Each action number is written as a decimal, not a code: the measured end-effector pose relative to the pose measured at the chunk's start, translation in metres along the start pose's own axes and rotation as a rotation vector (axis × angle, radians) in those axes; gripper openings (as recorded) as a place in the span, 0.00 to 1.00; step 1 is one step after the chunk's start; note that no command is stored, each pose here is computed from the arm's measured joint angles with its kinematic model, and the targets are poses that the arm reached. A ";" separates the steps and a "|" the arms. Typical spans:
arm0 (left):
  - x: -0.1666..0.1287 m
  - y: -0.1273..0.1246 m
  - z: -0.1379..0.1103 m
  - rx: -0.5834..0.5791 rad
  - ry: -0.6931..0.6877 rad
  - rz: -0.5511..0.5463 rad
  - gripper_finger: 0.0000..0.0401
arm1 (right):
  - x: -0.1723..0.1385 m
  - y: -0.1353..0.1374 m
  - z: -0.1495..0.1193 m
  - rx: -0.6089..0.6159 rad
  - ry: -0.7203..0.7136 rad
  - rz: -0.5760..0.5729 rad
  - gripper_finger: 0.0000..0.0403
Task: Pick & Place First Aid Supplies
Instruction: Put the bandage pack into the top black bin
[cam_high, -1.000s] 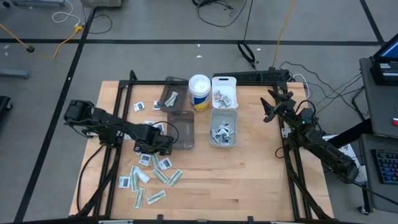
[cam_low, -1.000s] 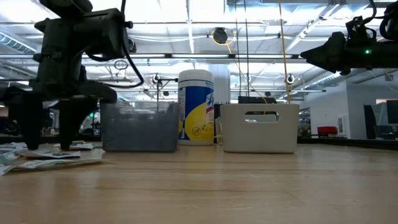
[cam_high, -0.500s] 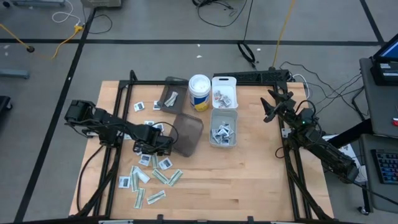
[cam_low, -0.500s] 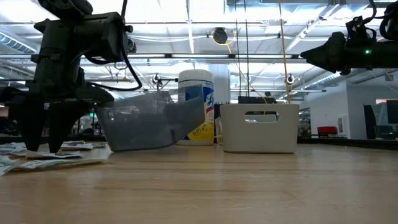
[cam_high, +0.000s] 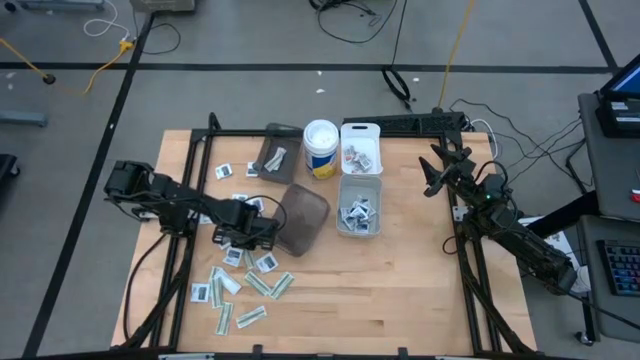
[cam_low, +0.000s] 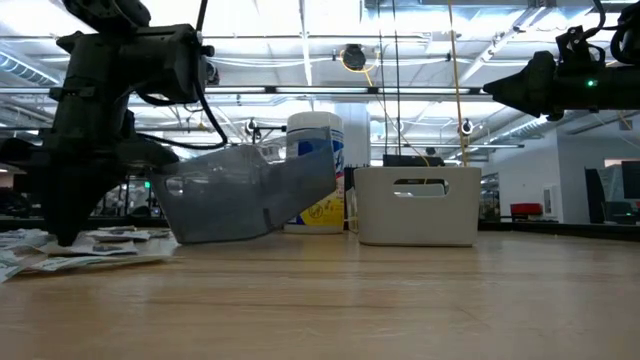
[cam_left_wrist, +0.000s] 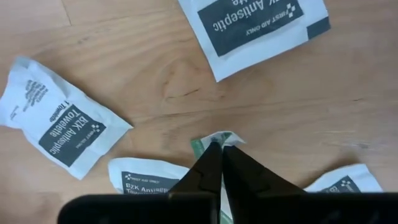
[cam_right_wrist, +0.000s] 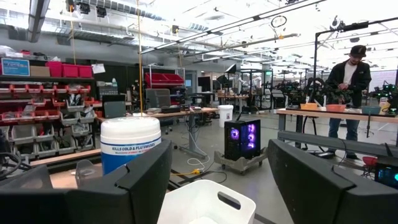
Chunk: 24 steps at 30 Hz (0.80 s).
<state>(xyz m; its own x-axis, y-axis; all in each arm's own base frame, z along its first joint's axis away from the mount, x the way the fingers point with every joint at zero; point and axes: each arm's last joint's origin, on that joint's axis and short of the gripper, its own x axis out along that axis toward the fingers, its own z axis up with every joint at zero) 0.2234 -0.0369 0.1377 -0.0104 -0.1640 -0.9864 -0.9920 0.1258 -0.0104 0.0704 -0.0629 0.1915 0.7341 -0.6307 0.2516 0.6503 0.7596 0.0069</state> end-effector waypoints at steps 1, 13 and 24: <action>-0.001 0.000 0.001 0.001 0.006 0.002 0.03 | 0.000 0.000 0.000 0.000 -0.001 0.000 0.65; -0.016 -0.009 0.012 0.010 0.013 -0.010 0.01 | 0.000 0.000 0.000 0.000 -0.001 0.000 0.65; -0.067 0.007 0.023 0.025 -0.017 0.010 0.01 | 0.000 0.000 0.000 0.000 0.000 0.000 0.65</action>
<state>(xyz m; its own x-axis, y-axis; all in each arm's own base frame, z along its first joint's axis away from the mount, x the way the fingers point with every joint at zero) 0.2200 -0.0023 0.2000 -0.0183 -0.1455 -0.9892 -0.9885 0.1513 -0.0040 0.0704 -0.0629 0.1915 0.7339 -0.6307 0.2521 0.6504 0.7596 0.0071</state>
